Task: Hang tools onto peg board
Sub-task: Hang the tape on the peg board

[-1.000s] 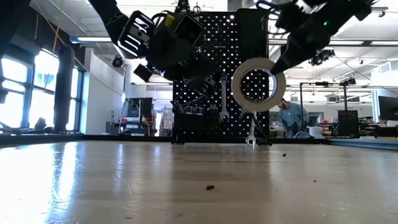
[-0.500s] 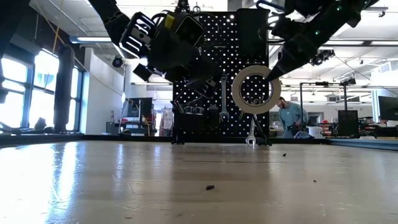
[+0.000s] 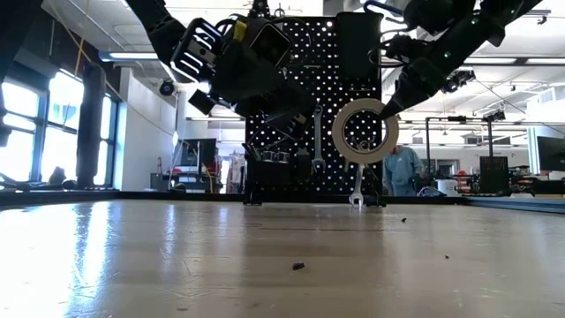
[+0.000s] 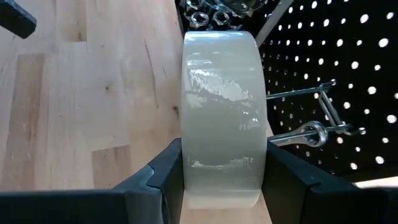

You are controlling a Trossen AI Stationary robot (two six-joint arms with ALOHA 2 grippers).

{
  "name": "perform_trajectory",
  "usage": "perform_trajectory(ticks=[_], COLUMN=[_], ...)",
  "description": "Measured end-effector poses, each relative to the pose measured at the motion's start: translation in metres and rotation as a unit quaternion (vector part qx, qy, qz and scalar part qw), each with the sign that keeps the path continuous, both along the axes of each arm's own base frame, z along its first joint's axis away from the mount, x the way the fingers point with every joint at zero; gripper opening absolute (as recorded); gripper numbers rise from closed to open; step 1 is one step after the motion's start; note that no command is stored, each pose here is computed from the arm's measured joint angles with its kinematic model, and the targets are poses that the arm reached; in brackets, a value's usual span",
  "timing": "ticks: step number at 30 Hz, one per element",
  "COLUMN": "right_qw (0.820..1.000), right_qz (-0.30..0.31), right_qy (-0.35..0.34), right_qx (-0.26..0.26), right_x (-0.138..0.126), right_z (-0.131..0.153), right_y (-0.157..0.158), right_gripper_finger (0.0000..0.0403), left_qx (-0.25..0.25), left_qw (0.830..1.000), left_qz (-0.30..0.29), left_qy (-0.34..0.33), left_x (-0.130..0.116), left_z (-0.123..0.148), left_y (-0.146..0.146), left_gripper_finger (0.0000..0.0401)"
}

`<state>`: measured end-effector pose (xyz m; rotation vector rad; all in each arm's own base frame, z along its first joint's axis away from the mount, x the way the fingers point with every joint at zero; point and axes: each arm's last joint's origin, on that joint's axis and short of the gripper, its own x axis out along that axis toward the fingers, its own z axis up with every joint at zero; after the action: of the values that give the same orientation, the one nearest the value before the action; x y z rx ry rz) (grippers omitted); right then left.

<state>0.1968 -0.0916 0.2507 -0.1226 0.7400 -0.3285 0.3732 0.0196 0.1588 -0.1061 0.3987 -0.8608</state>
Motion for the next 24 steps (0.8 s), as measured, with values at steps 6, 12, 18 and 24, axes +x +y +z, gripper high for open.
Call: perform_trajectory(ticks=[6,12,18,24], right_qw=[1.0,0.999,0.999,0.999], right_qz=[-0.006,-0.019,-0.028,-0.029], right_qy=[-0.017,-0.035,-0.039,-0.023], right_qx=[-0.013,-0.022,-0.01,0.014], right_x=[-0.002,-0.005,-0.009,-0.005], right_z=[0.003,0.006,0.005,-0.007], right_y=[-0.01,-0.02,-0.029,-0.038], right_gripper_finger=[0.0157,0.0157,0.0157,0.0157], left_qx=[0.003,0.005,0.008,0.009], left_qw=[1.0,1.0,1.0,1.0], left_qz=[0.001,0.003,0.003,0.004], left_qy=[-0.003,-0.003,-0.006,-0.006], left_x=[0.0,0.0,0.0,0.0], left_z=[0.0,0.0,0.0,0.0], left_y=[0.0,0.0,0.0,0.0], left_gripper_finger=[0.0172,0.0172,0.0172,0.0172])
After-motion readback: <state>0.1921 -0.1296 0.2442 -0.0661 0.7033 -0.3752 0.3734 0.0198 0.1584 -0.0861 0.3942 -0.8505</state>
